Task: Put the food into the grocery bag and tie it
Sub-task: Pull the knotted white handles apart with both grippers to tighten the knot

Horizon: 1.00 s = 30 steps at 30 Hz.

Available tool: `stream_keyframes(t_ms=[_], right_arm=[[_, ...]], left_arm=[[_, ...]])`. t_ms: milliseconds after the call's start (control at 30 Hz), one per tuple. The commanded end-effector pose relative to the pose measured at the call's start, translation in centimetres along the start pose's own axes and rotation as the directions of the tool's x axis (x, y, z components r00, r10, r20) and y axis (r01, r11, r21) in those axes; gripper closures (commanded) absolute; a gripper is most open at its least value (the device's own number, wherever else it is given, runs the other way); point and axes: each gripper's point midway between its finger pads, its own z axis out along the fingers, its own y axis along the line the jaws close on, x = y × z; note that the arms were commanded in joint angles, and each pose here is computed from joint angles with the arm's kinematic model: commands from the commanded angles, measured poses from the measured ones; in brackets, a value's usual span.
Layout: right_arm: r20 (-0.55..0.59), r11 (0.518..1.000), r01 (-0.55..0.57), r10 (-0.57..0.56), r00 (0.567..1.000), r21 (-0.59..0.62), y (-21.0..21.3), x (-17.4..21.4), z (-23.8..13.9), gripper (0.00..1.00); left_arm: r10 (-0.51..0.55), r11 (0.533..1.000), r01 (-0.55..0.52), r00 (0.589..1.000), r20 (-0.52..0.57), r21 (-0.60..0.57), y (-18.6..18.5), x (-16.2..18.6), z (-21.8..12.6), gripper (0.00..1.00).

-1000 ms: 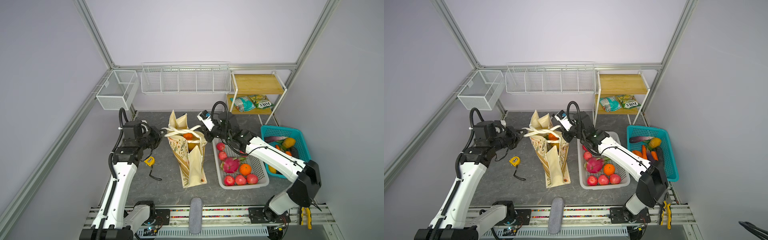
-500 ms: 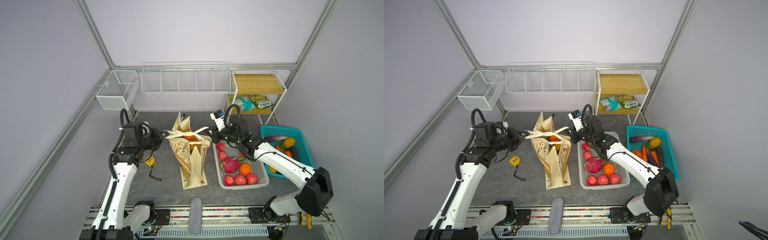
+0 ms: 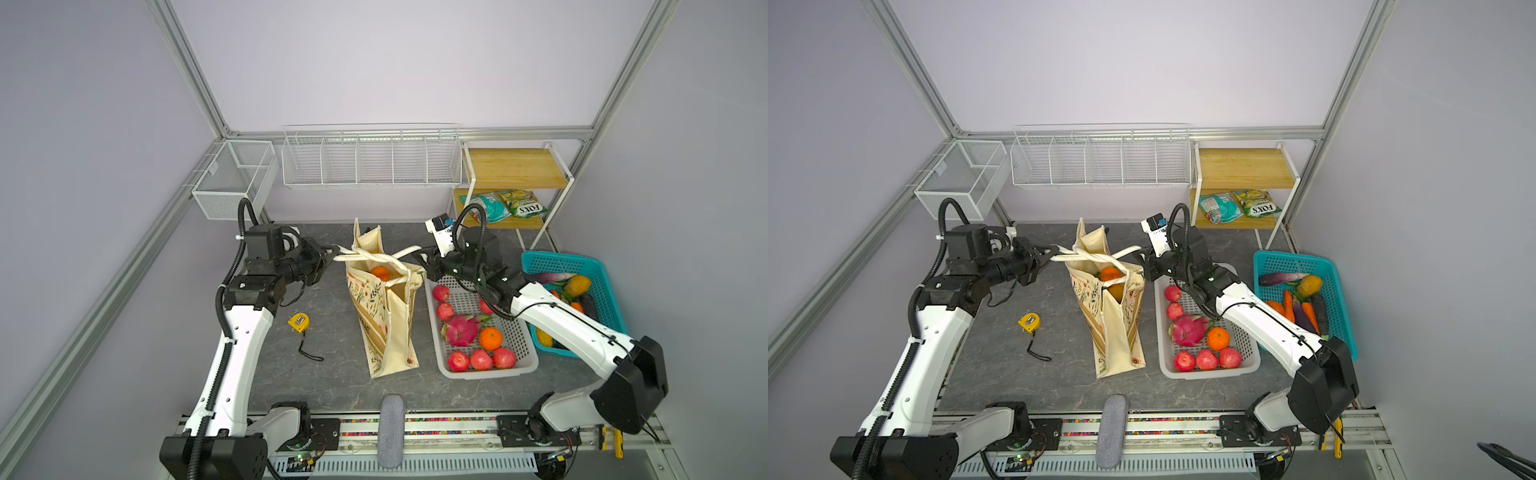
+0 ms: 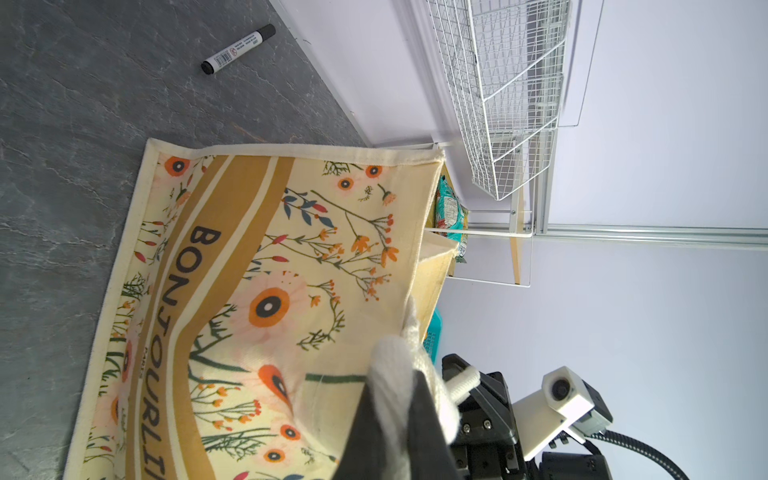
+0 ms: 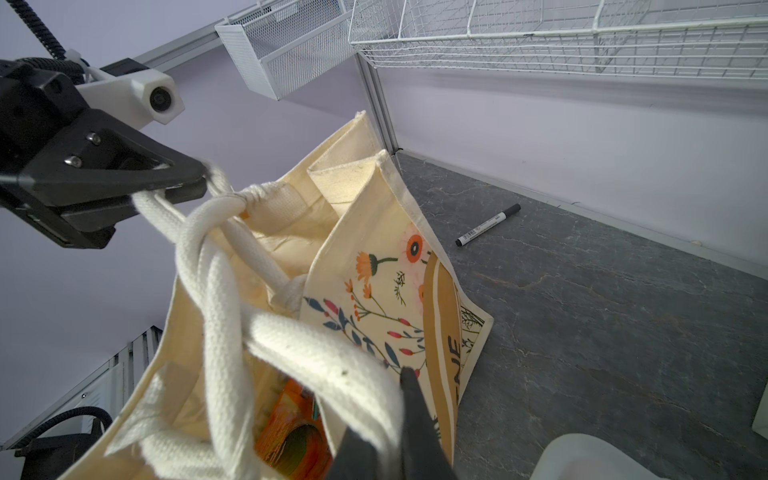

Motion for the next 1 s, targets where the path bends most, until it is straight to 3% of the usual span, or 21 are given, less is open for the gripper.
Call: stream_keyframes(t_ms=[0, 200, 467, 767, 967], right_arm=[[0.047, 0.921, -0.037, 0.021, 0.999, 0.388, -9.1, -0.8, -3.5, 0.93], [0.098, 0.738, -0.12, 0.073, 0.993, 0.664, -14.7, 1.1, -8.3, 0.93], [0.083, 0.529, -0.145, 0.139, 0.987, 0.836, -18.0, 4.3, -12.4, 0.93], [0.033, 0.432, -0.101, 0.163, 0.986, 0.896, -19.6, 6.2, -14.3, 0.93], [0.02, 0.394, -0.081, 0.157, 0.987, 0.916, -20.5, 6.6, -15.5, 0.93]], left_arm=[[0.025, 0.995, 0.01, 0.931, 0.363, -0.096, 1.7, -7.1, -3.9, 1.0], [0.042, 0.968, 0.077, 0.888, 0.458, -0.238, 5.4, -8.5, -5.9, 1.0], [0.056, 0.92, 0.16, 0.849, 0.525, -0.358, 8.7, -9.4, -7.3, 1.0], [0.095, 0.88, 0.209, 0.803, 0.588, -0.427, 10.4, -11.0, -9.0, 1.0], [0.126, 0.874, 0.215, 0.767, 0.629, -0.437, 10.1, -12.9, -10.0, 1.0]])
